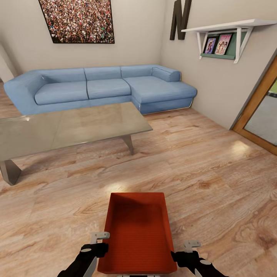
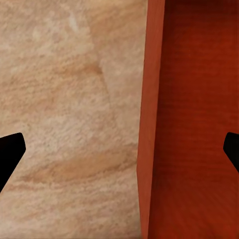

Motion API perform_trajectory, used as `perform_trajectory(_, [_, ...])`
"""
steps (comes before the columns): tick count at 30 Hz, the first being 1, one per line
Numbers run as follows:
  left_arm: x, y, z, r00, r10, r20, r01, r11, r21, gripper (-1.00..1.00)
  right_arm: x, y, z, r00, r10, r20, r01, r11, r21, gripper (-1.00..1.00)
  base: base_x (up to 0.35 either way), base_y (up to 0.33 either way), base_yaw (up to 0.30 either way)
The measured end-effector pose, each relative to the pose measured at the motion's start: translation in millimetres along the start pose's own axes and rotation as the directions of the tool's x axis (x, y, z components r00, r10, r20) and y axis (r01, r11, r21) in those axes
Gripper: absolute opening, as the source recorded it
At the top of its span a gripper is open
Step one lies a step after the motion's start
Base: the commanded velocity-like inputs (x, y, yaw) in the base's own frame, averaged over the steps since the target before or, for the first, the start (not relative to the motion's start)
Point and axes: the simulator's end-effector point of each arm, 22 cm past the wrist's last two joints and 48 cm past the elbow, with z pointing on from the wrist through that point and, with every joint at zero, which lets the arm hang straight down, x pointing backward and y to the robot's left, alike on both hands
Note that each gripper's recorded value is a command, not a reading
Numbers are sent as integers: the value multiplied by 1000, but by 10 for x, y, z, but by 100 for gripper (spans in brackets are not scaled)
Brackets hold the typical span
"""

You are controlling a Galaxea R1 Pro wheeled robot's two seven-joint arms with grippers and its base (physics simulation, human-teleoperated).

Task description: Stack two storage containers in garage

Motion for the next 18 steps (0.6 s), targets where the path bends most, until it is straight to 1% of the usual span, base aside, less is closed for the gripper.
perform_trajectory(12, [1,0,0,1000,0,0,0,1000,0,100,-19,27,0,1000,9,7,-9,1000,-13,100,0,0,0])
perform_trajectory(18, [1,-6,-1,1000,0,0,0,1000,1,100,-26,118,-4,1000,15,9,-14,998,-55,100,0,0,0])
